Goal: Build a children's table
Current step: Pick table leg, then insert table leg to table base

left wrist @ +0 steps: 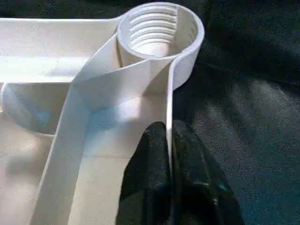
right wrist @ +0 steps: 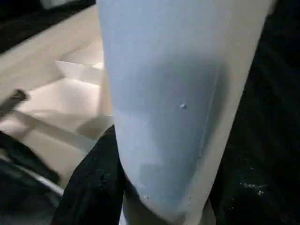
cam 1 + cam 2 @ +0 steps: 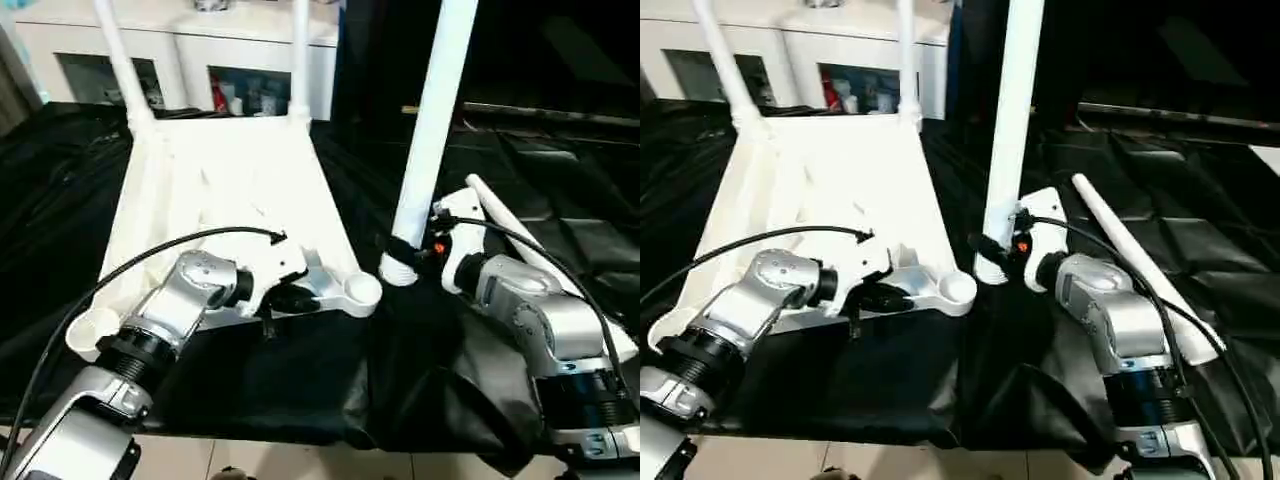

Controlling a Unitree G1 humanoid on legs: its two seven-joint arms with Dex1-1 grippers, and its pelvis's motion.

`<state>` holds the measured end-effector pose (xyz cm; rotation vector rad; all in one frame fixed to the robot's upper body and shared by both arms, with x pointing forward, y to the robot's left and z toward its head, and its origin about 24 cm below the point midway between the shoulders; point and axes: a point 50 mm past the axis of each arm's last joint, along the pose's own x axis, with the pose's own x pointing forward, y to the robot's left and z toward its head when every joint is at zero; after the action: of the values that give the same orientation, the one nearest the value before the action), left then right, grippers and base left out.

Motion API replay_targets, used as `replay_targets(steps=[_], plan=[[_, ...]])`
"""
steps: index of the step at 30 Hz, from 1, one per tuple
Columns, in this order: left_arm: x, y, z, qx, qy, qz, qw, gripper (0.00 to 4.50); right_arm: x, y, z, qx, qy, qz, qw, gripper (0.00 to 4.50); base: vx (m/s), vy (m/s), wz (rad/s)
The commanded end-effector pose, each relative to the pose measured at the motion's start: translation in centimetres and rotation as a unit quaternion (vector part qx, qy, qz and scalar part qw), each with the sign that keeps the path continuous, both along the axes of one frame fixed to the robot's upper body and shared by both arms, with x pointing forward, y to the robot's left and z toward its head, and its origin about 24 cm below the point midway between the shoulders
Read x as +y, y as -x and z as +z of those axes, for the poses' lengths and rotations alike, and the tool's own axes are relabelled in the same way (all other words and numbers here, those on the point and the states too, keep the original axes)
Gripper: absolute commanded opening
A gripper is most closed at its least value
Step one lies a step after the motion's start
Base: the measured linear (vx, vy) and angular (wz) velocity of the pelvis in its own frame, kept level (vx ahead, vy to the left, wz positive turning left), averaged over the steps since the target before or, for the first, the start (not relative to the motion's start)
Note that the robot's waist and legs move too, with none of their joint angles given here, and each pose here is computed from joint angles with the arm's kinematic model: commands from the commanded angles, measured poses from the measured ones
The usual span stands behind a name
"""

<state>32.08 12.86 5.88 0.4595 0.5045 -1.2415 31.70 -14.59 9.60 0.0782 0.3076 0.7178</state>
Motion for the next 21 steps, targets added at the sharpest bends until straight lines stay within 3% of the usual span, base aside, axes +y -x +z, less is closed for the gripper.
replay_targets(steps=[1, 4, 11, 21], plan=[[0.5, 0.0, 0.0, 0.007, -0.005, 0.012, 1.0, 0.06, 1.0, 0.2, 1.9, -0.011, -0.028, 0.049, 0.998, 1.93, 0.0, 0.0, 0.0], [0.5, 0.1, -0.1, 0.008, -0.002, 0.013, 1.0, 0.0, 1.6, 0.4, 1.7, 0.007, -0.03, 0.076, 0.997, 1.93, 0.0, 0.0, 0.0], [-1.4, 0.0, 0.6, 0.004, 0.039, 0.017, 0.999, 0.0, 1.6, -0.3, -0.2, 0.039, 0.035, 0.077, 0.996, 1.93, 0.0, 0.0, 0.0], [-2.1, 0.0, 0.9, 0.004, 0.048, 0.012, 0.999, 0.0, 2.0, -1.3, -1.4, 0.046, 0.036, 0.07, 0.996, 1.93, 0.0, 0.0, 0.0]])
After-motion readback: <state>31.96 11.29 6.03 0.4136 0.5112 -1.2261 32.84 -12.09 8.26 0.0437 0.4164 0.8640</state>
